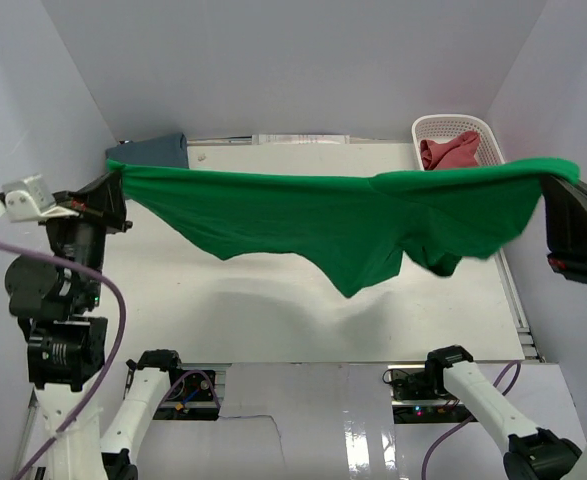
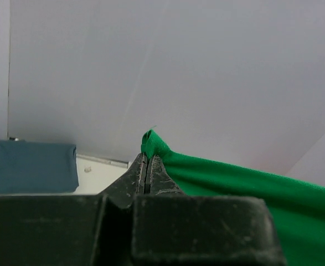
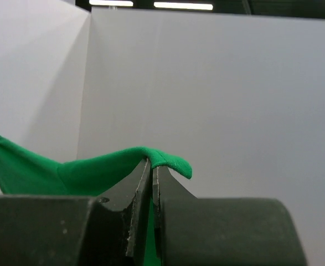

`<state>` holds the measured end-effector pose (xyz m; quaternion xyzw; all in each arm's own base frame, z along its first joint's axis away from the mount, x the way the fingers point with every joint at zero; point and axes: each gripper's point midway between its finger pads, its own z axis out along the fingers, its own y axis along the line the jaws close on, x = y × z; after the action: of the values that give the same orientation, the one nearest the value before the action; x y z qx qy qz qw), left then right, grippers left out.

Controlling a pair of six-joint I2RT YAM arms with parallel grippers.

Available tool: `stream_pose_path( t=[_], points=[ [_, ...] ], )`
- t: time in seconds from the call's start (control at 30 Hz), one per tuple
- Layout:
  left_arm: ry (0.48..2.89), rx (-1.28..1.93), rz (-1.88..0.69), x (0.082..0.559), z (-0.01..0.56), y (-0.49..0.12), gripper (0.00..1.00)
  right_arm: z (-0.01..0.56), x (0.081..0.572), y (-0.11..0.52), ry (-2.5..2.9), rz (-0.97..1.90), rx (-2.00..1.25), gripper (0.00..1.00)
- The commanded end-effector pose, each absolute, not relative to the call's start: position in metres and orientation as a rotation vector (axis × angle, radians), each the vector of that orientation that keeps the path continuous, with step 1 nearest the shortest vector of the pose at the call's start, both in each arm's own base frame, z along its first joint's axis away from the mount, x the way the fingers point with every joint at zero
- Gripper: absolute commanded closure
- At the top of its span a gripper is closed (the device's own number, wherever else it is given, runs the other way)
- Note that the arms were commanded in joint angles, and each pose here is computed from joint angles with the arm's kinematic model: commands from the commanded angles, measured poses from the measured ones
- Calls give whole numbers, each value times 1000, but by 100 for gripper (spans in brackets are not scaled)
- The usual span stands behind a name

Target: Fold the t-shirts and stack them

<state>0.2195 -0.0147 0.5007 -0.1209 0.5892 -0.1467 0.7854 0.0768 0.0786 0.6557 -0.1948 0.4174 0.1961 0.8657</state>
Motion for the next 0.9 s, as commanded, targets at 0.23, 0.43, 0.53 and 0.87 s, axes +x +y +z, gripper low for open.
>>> stream_pose_path(
  t=[0.23, 0.43, 0.53, 0.87],
  points=[
    [1029, -205, -328, 153, 557, -12, 100, 685, 9, 51, 621, 346, -342, 92],
    [990, -172, -366, 135, 573, -18, 100, 691, -26, 44, 548, 344, -346, 92],
    [1014, -188, -367, 139, 564, -17, 100, 693, -34, 41, 531, 347, -339, 92],
    [1055, -230, -340, 144, 537, -10, 100, 695, -17, 51, 565, 384, -356, 92]
  ],
)
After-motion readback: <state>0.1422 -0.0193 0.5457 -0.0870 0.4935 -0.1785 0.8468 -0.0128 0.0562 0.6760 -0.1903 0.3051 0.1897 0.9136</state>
